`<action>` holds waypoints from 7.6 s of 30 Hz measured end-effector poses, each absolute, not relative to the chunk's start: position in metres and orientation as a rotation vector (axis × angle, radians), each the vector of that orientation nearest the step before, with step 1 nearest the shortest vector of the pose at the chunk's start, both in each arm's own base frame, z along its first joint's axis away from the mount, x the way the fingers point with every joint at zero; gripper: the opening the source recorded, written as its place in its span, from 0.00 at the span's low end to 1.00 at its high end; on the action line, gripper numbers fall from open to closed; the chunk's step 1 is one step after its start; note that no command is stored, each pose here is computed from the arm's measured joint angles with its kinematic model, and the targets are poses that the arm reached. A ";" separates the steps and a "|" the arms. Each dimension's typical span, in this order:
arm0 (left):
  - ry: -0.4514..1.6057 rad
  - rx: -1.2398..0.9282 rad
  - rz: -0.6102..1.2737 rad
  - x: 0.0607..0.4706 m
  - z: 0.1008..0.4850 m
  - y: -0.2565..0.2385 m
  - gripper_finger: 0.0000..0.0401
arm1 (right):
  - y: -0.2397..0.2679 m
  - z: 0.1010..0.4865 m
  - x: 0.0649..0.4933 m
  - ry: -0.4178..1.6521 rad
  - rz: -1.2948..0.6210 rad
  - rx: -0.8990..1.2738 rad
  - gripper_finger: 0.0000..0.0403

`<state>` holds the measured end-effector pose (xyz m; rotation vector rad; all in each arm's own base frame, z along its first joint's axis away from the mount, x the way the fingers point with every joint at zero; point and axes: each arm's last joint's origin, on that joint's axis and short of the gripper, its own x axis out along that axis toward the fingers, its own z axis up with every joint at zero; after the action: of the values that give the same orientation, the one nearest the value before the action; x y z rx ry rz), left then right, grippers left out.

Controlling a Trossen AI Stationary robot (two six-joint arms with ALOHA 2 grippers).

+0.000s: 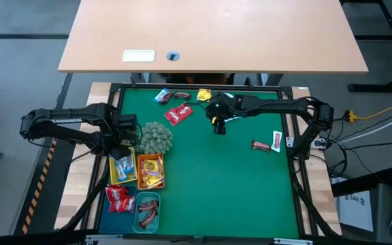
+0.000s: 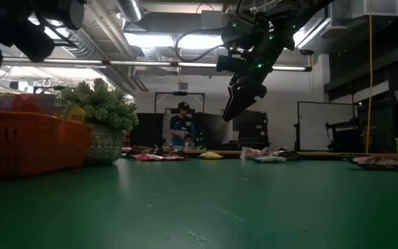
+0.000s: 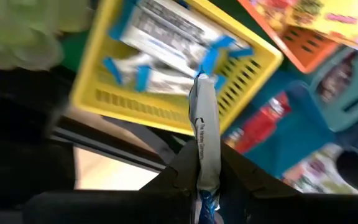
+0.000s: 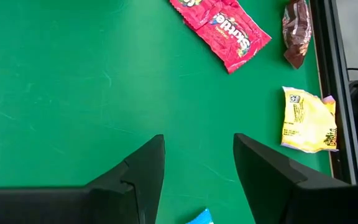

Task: Sort candy
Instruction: Put the white chocolate into the yellow basket

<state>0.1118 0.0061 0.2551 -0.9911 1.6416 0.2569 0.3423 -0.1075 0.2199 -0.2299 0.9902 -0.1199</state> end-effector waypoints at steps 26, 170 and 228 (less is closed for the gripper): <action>1.615 -0.787 0.455 0.110 0.253 0.013 0.12 | -0.108 0.220 0.342 0.990 -0.120 -0.230 0.47; 0.464 0.280 0.003 0.252 0.280 0.033 0.33 | -0.077 0.218 0.388 0.618 0.466 0.041 0.22; 0.517 0.178 -0.121 0.243 0.279 0.006 0.07 | -0.073 0.241 0.402 0.417 0.521 0.272 0.57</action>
<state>0.2429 0.0059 0.2792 0.1776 0.5167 -0.1205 0.4019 -0.0733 0.2413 0.2715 0.4171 0.5212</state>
